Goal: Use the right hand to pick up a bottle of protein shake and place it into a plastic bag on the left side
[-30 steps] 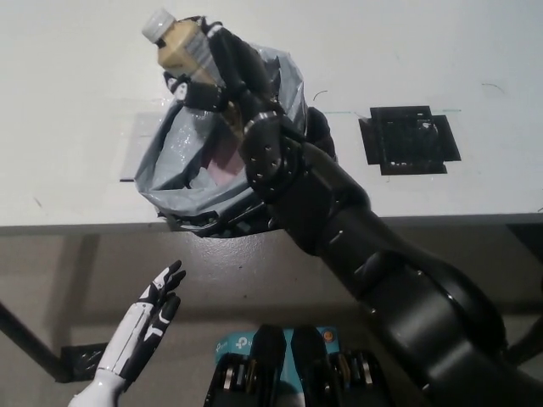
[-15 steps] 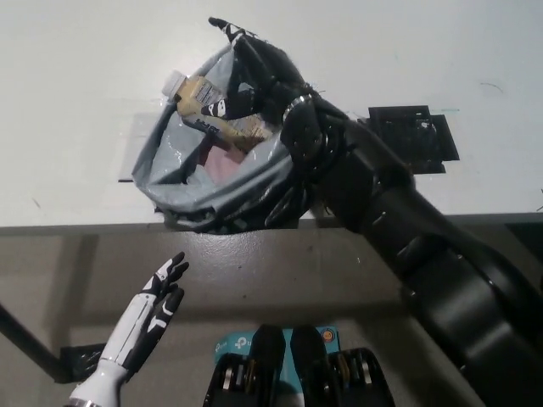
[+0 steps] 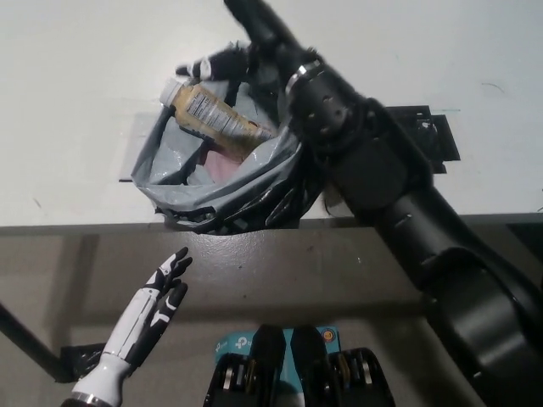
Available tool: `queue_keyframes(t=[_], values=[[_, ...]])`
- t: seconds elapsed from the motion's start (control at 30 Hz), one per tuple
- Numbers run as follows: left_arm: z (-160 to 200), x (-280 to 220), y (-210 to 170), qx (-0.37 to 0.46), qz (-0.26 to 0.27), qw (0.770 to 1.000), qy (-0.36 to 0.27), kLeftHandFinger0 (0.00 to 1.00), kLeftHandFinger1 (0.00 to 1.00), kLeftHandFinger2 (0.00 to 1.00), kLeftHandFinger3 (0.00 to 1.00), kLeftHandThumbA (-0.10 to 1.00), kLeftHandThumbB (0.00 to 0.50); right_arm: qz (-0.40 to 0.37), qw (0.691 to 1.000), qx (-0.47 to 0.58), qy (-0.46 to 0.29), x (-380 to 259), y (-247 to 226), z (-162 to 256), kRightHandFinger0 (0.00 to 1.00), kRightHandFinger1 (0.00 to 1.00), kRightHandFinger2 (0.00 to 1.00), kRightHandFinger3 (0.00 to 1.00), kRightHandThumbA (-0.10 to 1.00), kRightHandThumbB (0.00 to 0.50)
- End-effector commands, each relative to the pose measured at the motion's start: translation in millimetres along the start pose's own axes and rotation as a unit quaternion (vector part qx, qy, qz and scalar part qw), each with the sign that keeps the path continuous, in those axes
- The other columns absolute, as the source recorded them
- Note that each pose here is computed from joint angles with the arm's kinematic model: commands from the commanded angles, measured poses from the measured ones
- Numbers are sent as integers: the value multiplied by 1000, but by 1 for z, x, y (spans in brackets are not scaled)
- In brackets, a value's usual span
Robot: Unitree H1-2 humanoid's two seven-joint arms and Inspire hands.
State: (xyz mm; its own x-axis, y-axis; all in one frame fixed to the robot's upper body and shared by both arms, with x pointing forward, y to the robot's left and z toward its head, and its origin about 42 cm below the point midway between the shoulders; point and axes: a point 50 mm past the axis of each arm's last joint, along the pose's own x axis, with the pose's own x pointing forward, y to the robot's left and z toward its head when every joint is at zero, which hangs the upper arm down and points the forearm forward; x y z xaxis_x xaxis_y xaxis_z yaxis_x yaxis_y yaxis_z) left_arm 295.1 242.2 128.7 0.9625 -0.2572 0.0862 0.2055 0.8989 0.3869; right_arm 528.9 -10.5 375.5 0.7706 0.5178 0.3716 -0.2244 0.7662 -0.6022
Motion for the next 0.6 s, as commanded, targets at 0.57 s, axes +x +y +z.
queue_keyframes(t=[0.57], values=[[19,47,28,9,21,999,-48,1000,1000,1000,1000,1000,198,-197,889,33,-413,-271,-147,151,1000,1000,1000,1000,1000,304]])
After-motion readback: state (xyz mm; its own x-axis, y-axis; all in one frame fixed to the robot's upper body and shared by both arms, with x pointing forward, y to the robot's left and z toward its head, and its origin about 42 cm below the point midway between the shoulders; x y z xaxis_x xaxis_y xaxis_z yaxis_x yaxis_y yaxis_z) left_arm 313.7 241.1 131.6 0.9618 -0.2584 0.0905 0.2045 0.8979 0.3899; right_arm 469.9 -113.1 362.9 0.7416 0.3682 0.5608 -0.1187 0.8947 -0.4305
